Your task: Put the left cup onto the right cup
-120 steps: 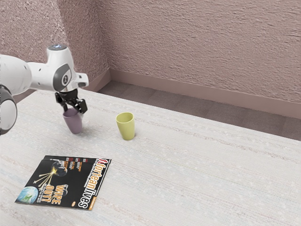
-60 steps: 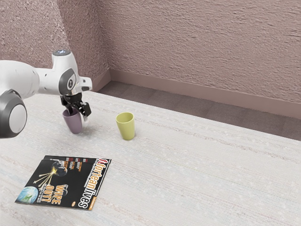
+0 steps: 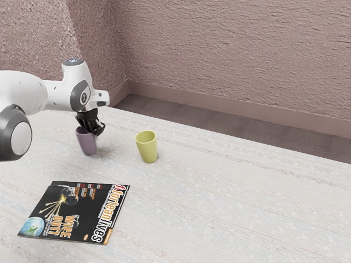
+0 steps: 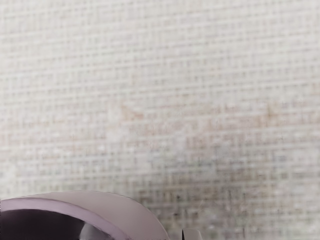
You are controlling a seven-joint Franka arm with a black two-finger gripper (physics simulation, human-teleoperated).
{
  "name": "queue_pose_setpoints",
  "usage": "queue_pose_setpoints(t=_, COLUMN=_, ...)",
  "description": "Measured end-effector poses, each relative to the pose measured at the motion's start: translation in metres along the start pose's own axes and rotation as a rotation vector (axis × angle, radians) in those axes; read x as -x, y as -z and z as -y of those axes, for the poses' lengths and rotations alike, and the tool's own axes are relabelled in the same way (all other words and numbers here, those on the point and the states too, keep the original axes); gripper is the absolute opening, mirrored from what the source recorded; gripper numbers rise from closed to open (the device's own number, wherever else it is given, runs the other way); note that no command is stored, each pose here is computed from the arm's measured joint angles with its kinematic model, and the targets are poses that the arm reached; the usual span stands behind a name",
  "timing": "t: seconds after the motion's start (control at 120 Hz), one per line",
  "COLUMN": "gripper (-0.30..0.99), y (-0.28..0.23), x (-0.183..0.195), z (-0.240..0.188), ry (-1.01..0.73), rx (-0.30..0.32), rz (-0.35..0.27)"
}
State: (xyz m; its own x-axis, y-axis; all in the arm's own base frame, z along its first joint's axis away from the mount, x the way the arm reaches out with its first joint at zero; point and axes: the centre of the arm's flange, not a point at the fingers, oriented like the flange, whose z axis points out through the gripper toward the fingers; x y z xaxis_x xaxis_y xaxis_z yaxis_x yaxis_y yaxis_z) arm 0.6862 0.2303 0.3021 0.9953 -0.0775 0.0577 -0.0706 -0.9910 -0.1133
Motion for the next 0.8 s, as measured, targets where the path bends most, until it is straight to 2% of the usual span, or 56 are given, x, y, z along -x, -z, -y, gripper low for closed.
queue_pose_setpoints(t=0.267, gripper=-0.06, y=0.014, x=-0.007, z=-0.009, ry=-0.018, rx=-0.003, rz=-0.034)
queue_pose_setpoints(t=0.467, gripper=-0.08, y=0.071, x=-0.019, z=-0.029, ry=-0.051, rx=-0.009, rz=-0.115)
queue_pose_setpoints(t=0.592, gripper=-0.09, y=0.113, x=-0.034, z=-0.065, ry=-0.115, rx=-0.015, rz=-0.151)
queue_pose_setpoints(t=0.8, gripper=-0.09, y=0.15, x=-0.053, z=-0.137, ry=-0.198, rx=0.002, rz=-0.135)
